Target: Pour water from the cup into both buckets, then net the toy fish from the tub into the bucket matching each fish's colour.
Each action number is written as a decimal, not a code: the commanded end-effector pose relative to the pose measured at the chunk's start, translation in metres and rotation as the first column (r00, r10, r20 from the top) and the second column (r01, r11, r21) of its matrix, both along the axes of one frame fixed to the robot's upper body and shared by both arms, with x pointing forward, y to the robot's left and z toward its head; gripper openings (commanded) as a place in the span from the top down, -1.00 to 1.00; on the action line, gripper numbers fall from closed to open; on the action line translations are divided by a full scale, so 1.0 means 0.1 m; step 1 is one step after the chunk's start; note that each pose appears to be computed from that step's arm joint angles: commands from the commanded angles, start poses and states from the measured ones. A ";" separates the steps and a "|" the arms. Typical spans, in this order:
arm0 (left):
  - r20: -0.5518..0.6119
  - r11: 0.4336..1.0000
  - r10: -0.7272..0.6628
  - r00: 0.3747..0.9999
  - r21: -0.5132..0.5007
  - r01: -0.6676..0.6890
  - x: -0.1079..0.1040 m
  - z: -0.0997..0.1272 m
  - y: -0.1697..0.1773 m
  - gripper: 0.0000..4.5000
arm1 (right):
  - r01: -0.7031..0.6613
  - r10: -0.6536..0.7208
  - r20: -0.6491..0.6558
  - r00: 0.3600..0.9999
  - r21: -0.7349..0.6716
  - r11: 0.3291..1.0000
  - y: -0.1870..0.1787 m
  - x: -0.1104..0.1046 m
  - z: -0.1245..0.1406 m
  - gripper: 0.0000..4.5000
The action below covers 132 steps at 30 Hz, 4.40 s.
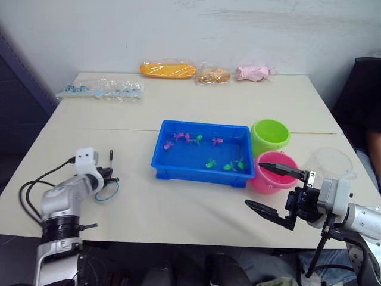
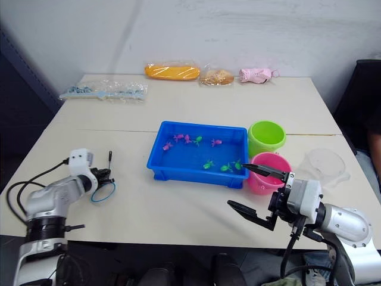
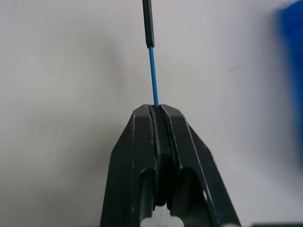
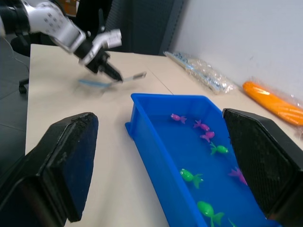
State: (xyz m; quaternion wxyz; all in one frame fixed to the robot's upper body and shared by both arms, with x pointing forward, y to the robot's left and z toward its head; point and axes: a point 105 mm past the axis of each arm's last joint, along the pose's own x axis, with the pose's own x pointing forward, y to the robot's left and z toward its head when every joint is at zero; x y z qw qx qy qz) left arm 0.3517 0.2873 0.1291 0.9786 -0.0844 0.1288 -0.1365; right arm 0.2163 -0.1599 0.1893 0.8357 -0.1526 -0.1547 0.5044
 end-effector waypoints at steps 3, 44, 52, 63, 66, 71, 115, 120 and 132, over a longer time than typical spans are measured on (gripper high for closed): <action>0.238 0.764 -0.636 0.734 0.327 0.557 -0.40 1.00 -0.48 0.97 | 0.011 -0.015 -0.076 0.997 -0.044 0.999 0.12 0.12 0.19 -1.00; -0.173 -0.031 -0.983 0.055 0.458 0.888 -0.57 0.84 -2.33 0.99 | -0.116 0.004 -0.530 0.848 -0.177 0.977 0.77 0.37 0.25 -0.88; -0.194 -0.069 -0.981 0.028 0.475 0.877 -0.62 0.84 -2.35 1.00 | -0.154 0.022 -0.559 0.829 -0.190 0.970 0.76 0.31 0.22 0.74; -0.103 -0.048 -0.995 -0.001 0.453 0.890 -0.67 0.97 -2.29 0.58 | -0.156 0.026 -0.555 0.831 -0.188 0.970 0.72 0.28 0.19 1.00; 0.121 0.083 -0.992 0.031 0.454 0.887 -0.62 1.31 -2.23 0.00 | -0.144 0.021 -0.531 0.847 -0.191 0.971 0.71 0.29 0.22 1.00; 0.301 0.282 -0.936 0.181 0.340 0.897 -0.51 1.71 -1.75 -0.95 | -0.103 -0.013 -0.482 0.876 -0.214 0.971 0.55 0.35 0.31 1.00; 0.234 0.659 -0.745 0.624 0.399 0.638 -0.11 1.15 -0.94 -0.99 | 0.372 -0.526 -0.548 0.651 -0.374 0.850 -0.27 1.35 0.18 1.00; 0.108 0.618 -0.749 0.654 0.471 0.630 0.06 1.26 -1.05 -0.99 | 0.361 -0.506 -0.590 0.629 -0.354 0.863 -0.21 1.44 0.13 1.00; -0.021 0.554 -0.777 0.630 0.454 0.698 0.20 1.40 -1.17 -0.99 | 0.352 -0.502 -0.620 0.603 -0.358 0.865 -0.11 1.60 0.05 1.00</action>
